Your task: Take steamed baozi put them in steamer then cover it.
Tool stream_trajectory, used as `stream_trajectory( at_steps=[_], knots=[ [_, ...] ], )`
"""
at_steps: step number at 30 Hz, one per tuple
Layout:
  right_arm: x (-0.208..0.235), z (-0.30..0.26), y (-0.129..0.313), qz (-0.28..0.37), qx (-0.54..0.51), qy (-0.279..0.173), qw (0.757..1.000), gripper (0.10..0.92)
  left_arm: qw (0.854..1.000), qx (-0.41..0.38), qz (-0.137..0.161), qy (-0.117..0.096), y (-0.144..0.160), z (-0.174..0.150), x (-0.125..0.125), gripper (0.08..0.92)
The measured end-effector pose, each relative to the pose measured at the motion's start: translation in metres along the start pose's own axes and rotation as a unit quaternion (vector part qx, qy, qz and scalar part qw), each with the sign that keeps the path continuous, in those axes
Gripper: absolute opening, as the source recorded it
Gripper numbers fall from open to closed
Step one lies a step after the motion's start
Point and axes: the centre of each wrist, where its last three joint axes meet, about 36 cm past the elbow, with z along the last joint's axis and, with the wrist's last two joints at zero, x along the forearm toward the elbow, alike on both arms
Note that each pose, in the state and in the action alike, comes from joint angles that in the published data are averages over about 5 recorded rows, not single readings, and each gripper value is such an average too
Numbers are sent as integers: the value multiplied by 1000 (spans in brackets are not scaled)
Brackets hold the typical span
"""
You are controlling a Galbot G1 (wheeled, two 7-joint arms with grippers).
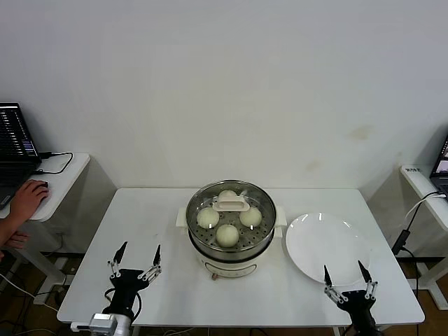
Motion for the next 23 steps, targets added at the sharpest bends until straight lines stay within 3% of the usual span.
stream_trajectory(
  at_steps=[10, 23],
  knots=[
    [14, -12, 4, -16, -29, 24, 999, 823, 999, 43, -8, 16, 11, 19, 10, 823],
    [13, -28, 9, -21, -48, 71, 996, 823, 998, 57, -13, 20, 15, 31, 13, 823]
  ],
)
